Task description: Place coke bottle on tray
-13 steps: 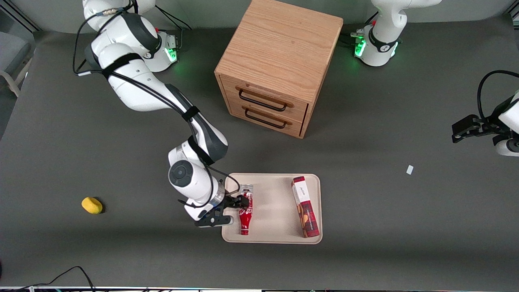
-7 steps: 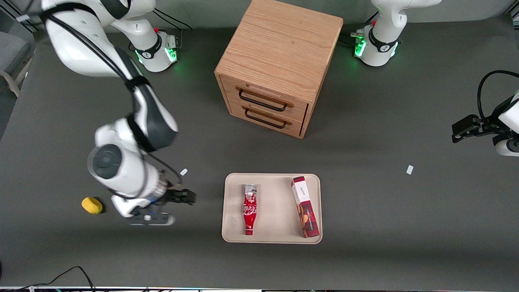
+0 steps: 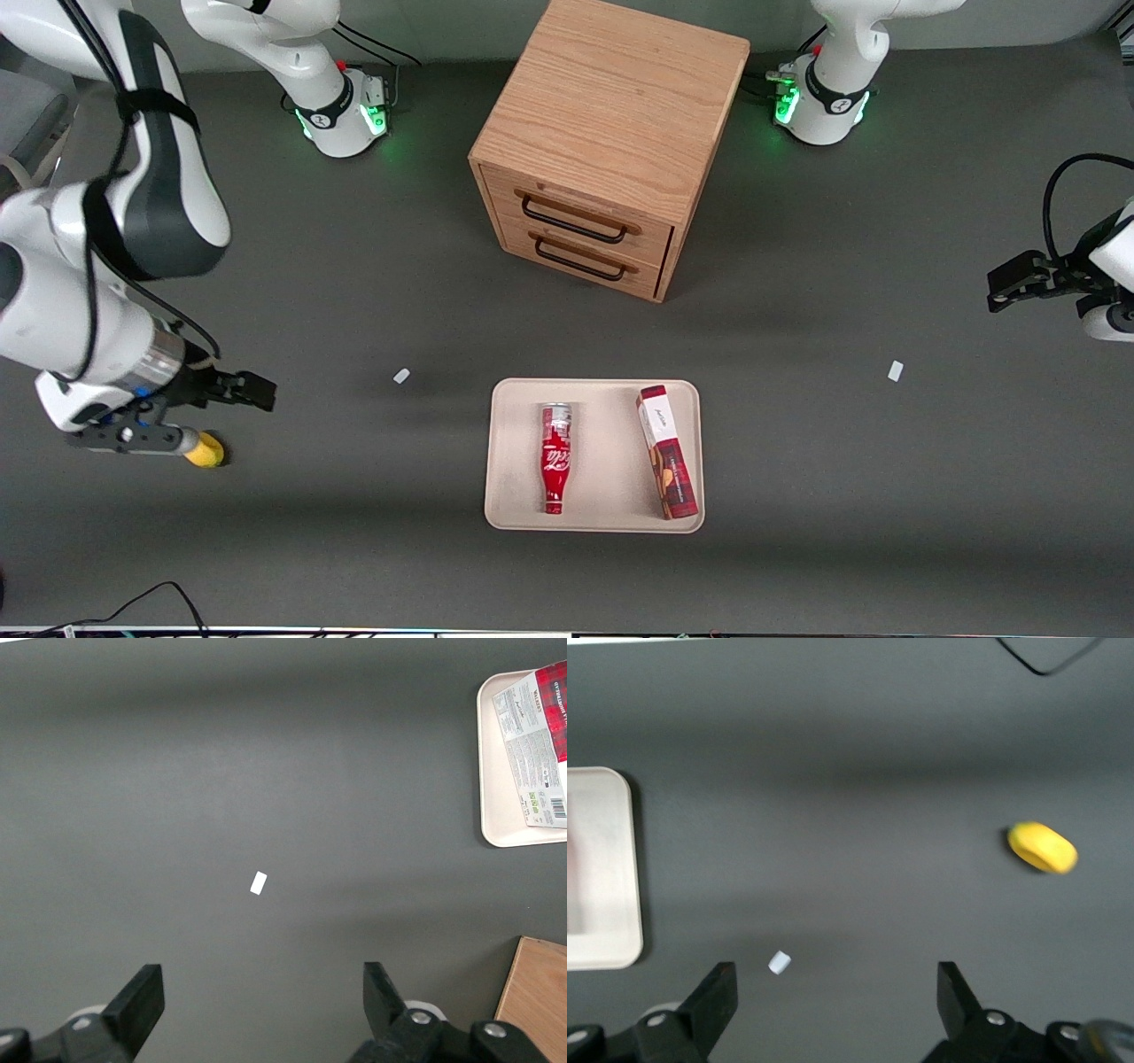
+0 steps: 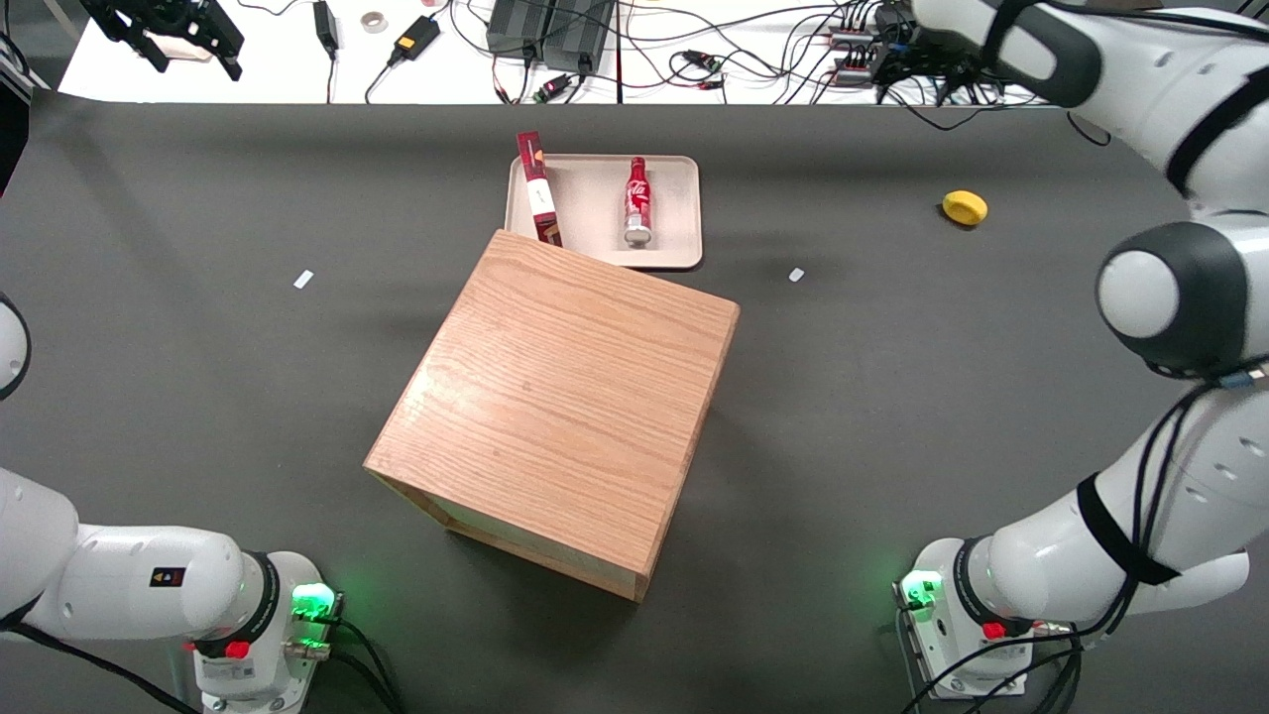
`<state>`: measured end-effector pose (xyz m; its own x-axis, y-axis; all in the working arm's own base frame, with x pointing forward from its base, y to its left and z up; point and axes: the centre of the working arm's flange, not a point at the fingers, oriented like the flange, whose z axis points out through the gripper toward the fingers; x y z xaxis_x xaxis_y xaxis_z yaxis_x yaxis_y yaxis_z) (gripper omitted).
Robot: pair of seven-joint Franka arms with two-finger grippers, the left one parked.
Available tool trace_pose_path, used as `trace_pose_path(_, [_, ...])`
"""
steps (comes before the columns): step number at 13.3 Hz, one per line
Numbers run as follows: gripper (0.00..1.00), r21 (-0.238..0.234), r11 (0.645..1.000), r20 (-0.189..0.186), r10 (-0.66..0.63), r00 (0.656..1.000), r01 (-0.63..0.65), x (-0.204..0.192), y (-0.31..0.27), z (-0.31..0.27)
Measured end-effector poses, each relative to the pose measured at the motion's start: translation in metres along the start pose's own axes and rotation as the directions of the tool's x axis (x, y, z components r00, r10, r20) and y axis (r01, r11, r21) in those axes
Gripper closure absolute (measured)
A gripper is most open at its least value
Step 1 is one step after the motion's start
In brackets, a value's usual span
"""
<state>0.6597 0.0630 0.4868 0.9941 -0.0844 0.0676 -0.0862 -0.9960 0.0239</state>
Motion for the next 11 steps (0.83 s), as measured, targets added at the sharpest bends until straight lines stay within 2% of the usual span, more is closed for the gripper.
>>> trace_pose_path(4, [0.0, -0.015, 1.0, 0.035, 0.008, 0.999, -0.008, -0.053, 0.02, -0.057])
trace_pose_path(8, [0.0, 0.015, 1.0, 0.004, -0.013, 1.0, 0.013, -0.08, 0.043, -0.107])
trace_pose_path(11, [0.0, 0.037, 0.999, 0.006, 0.0, 1.0, 0.0, -0.08, 0.048, -0.107])
